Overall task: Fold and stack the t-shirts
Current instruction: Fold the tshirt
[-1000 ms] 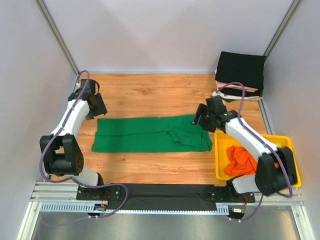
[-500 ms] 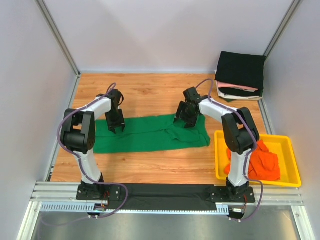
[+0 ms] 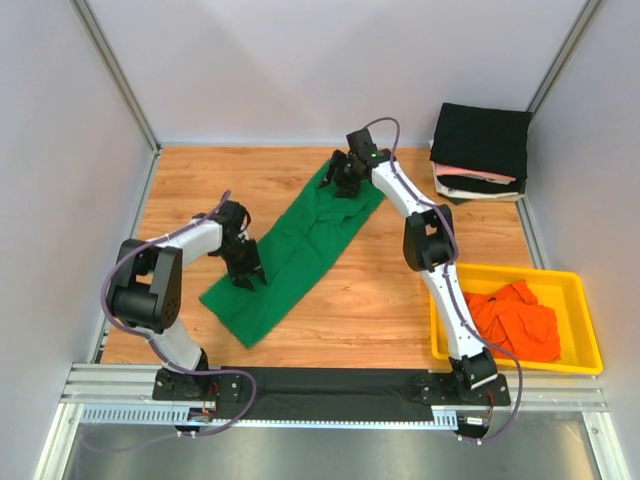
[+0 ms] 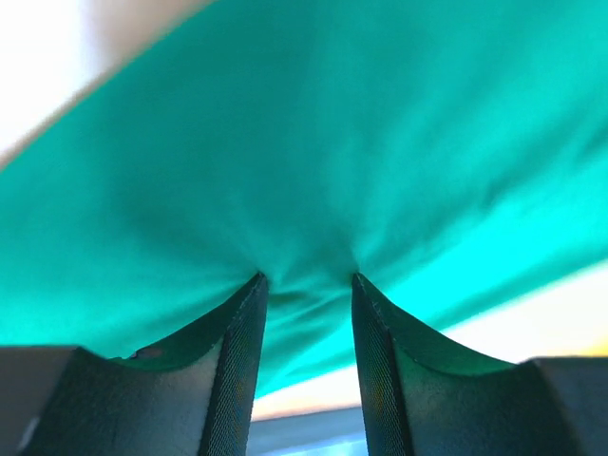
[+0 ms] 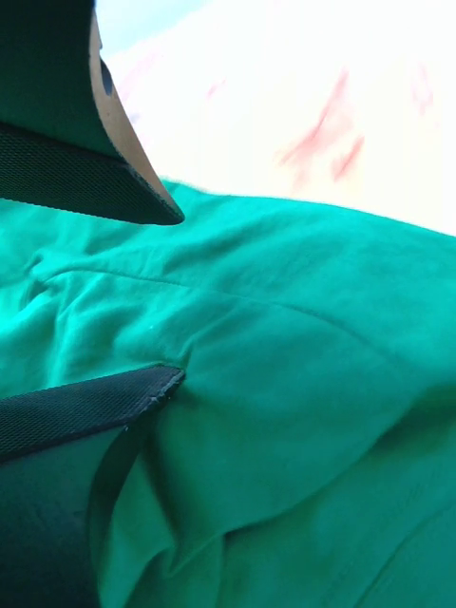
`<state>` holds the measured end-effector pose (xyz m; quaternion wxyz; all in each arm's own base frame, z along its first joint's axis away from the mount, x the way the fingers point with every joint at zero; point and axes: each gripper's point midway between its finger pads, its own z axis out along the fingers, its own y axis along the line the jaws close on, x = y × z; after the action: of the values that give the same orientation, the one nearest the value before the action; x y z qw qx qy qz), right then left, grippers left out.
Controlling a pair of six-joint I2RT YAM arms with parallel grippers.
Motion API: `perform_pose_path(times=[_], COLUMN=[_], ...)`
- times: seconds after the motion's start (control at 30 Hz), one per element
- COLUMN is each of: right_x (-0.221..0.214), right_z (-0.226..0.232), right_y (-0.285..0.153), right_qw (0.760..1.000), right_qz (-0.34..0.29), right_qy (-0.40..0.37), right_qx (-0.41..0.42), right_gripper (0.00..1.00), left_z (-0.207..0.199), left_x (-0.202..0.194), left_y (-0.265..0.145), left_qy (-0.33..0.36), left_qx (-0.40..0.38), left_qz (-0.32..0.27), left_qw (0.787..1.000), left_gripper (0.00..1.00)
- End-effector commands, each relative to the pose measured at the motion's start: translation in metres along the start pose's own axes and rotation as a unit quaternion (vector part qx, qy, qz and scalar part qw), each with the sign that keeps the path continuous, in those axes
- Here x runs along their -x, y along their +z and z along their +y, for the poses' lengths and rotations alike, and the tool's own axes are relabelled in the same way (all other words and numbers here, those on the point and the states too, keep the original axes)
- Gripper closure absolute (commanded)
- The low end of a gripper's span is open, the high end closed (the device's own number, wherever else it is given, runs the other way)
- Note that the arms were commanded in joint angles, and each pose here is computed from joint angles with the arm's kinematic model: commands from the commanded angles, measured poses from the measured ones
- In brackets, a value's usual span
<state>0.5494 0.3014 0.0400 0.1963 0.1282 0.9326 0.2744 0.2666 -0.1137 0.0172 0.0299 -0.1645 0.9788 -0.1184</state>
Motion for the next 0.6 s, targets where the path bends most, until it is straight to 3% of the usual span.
perform_pose_path(times=[0.0,0.07,0.17,0.27,0.57], right_x=[-0.014,-0.004,0.007,0.023,0.066], right_z=[-0.012,0.003,0.021,0.036,0.042], right_y=[0.048,0.065,0.075,0.075,0.070], right_qw=[0.999,0.998,0.994,0.988,0.973], right_qz=[0.027,-0.003,-0.039,-0.068,-0.135], right_qy=[0.013,0.005,-0.011,-0.013,0.006], right_qx=[0.020,0.059,0.099,0.136,0.185], right_gripper=[0.36,0.34,0.31,0.29,0.28], left_z=[-0.026,-0.045,-0.081,-0.104,-0.116], left_x=[-0.068,-0.095,-0.142,-0.156,-0.129], left_y=[0.020,0.026,0.033,0.031,-0.016], left_qy=[0.000,0.000,0.053,0.066,0.110], left_qx=[-0.060,-0.086,-0.096,-0.106,-0.068], left_qz=[0.074,0.098,0.142,0.152,0.077], left_qw=[0.995,0.992,0.984,0.980,0.989], left_gripper=[0.51,0.50,0.50,0.50,0.48])
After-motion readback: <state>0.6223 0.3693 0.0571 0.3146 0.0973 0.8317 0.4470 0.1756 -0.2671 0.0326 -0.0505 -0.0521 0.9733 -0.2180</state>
